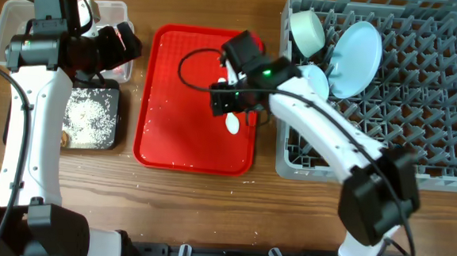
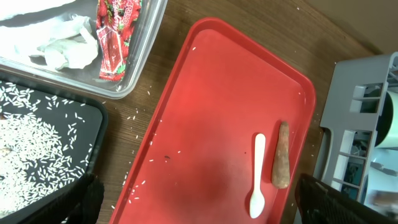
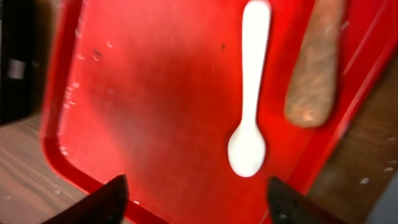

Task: Sort waste into correct bins and load items into the dishwasher rack
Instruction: 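Move the right gripper to the white spoon and grasp it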

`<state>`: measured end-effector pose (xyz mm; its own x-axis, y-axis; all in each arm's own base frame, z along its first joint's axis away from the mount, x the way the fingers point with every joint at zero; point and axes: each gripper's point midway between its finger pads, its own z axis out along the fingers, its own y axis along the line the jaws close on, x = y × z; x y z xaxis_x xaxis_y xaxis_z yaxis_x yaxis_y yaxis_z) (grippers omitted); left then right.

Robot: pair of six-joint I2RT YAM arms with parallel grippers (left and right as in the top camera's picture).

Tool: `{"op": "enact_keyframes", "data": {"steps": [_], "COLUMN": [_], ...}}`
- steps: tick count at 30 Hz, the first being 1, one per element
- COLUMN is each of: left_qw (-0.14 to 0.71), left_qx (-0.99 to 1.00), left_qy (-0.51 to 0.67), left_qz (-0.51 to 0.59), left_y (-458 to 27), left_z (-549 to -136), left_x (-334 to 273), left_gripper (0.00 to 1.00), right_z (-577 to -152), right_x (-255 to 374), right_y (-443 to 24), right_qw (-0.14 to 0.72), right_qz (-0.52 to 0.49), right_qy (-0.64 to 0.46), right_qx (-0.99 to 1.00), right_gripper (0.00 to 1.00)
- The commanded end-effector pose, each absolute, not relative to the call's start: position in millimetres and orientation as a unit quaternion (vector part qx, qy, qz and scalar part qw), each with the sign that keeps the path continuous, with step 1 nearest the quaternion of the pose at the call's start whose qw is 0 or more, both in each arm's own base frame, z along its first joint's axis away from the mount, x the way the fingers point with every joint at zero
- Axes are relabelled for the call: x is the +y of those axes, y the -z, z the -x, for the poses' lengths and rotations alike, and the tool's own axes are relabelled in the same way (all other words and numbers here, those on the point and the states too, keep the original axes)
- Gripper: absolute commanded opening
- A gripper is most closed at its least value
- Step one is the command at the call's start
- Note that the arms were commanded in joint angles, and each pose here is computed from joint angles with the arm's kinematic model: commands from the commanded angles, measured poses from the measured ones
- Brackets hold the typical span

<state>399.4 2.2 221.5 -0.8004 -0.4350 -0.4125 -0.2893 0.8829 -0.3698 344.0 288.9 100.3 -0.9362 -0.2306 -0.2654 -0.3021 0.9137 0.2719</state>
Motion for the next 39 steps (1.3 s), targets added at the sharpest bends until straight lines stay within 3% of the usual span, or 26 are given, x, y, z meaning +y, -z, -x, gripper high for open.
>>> {"op": "enact_keyframes", "data": {"steps": [1, 5, 14, 21, 25, 27, 37, 39], "left_qw": [0.255, 0.255, 0.255, 0.255, 0.255, 0.255, 0.255, 0.255], "left_qx": [0.936, 0.936, 0.936, 0.936, 0.936, 0.936, 0.936, 0.936], "left_qy": [0.146, 0.146, 0.146, 0.146, 0.146, 0.146, 0.146, 0.146], "left_qz": [0.193, 0.193, 0.193, 0.193, 0.193, 0.193, 0.193, 0.193], "left_y": [-224.3, -224.3, -224.3, -224.3, -224.3, -224.3, -224.3, -224.3], "left_z": [-401.0, -401.0, -401.0, -401.0, -401.0, -401.0, -401.0, -401.0], "left_x": [4.1, 4.1, 4.1, 4.1, 4.1, 4.1, 4.1, 4.1], "left_gripper": [1.00, 1.00, 1.00, 1.00, 1.00, 1.00, 1.00, 1.00], "right_z": [-342.4, -334.2, -348.1, -343.6, -334.8, -330.4, -322.0, -322.4], "right_x": [285.8, 285.7, 264.8, 256.5, 265.9, 269.3, 277.7, 276.8], "right_y": [-59.0, -32.8, -5.1, 14.3, 23.6, 24.2, 21.9, 21.9], "right_qw": [0.079, 0.037, 0.049, 0.046, 0.033, 0.024, 0.004, 0.005], "right_qz": [0.143, 0.125, 0.114, 0.108, 0.111, 0.112, 0.114, 0.113], "right_qy": [-0.127, -0.125, -0.061, -0.059, -0.097, -0.110, -0.138, -0.136], "right_qx": [0.978, 0.984, 0.990, 0.991, 0.989, 0.987, 0.984, 0.984], "right_gripper": [0.63, 0.59, 0.49, 0.48, 0.35, 0.23, 0.04, 0.04]}}
